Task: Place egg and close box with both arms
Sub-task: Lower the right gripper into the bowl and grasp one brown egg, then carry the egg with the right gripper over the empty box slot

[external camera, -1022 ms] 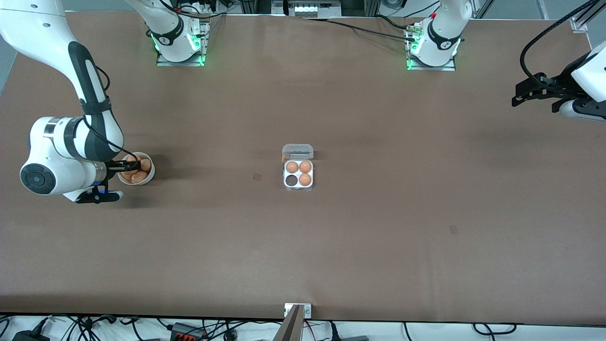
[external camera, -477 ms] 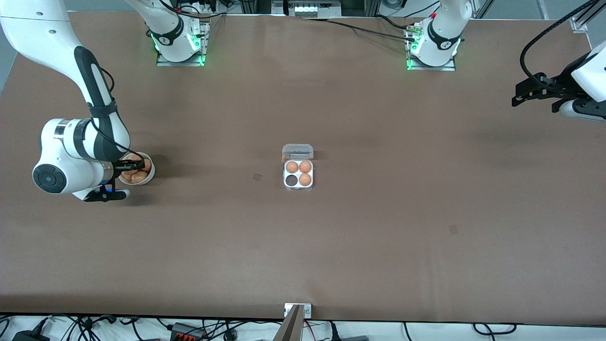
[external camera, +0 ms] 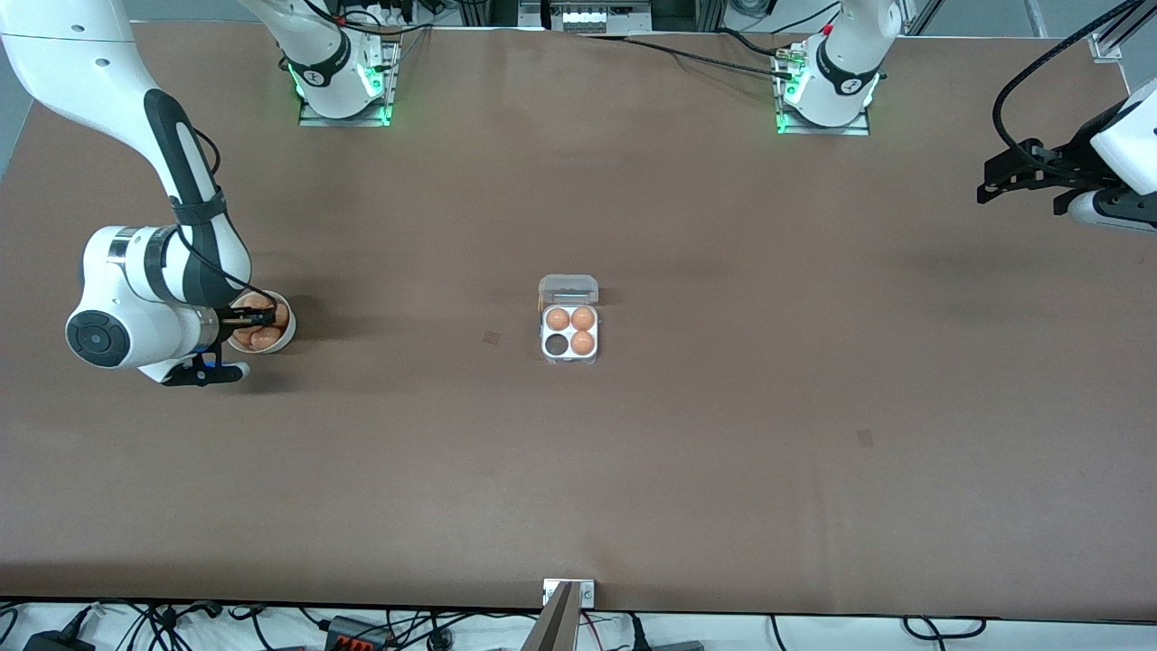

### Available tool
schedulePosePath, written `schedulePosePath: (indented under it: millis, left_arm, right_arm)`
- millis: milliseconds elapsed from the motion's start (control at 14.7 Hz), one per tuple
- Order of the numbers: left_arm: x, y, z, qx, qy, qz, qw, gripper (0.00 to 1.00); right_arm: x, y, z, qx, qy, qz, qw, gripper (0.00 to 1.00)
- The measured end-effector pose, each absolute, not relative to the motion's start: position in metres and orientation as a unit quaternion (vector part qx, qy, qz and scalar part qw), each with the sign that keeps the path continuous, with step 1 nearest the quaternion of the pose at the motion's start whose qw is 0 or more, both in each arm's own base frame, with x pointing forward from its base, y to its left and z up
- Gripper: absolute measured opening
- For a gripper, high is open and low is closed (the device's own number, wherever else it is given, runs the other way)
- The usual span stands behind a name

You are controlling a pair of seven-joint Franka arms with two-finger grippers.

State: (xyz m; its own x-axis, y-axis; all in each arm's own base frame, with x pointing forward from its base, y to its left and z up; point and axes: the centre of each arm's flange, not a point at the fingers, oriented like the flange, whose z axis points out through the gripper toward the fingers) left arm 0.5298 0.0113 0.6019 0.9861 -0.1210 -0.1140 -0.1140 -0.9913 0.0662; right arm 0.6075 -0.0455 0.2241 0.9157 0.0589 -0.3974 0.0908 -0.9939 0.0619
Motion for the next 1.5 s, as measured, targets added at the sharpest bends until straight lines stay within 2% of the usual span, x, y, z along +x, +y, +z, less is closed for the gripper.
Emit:
schedulePosePath:
  millis: [204, 613, 681, 749, 817, 1090, 1362, 1498]
  left_arm:
    - [0.530, 0.011, 0.602, 0.996, -0.059, -0.059, 0.030, 1.00]
    - [0.530, 0.011, 0.602, 0.996, -0.059, -0.059, 0.030, 1.00]
    - [0.530, 0.011, 0.602, 0.996, -0.059, -0.059, 0.030, 1.00]
    - [0.530, 0.011, 0.602, 0.996, -0.059, -0.059, 0.030, 1.00]
    - [0.530, 0.011, 0.602, 0.996, -0.059, -0.059, 0.030, 1.00]
    - [0.530, 0.011, 0.602, 0.996, -0.059, -0.059, 0.030, 1.00]
    - [0.530, 0.011, 0.602, 0.996, -0.059, -0.059, 0.030, 1.00]
    - [0.530, 0.011, 0.602, 0.996, -0.059, -0.059, 0.030, 1.00]
  right_arm:
    - [0.609, -0.045, 0.224, 0.979, 0.039, -0.194, 0.040, 0.66]
    - [0.609, -0.045, 0.224, 0.980, 0.039, -0.193, 0.040, 0.59]
    - [0.609, -0.045, 0.223, 0.980, 0.039, -0.193, 0.040, 0.52]
    - [0.609, -0.045, 0.223, 0.980, 0.039, -0.193, 0.040, 0.52]
    - [0.609, -0.045, 0.223, 0.980, 0.039, -0.193, 0.040, 0.47]
    - [0.611, -0.038, 0.229, 0.980, 0.044, -0.191, 0.041, 0.47]
    - [0.626, 0.009, 0.285, 0.981, 0.059, -0.178, 0.052, 0.47]
    - [0.633, 0.045, 0.329, 0.985, 0.062, -0.147, 0.059, 0.47]
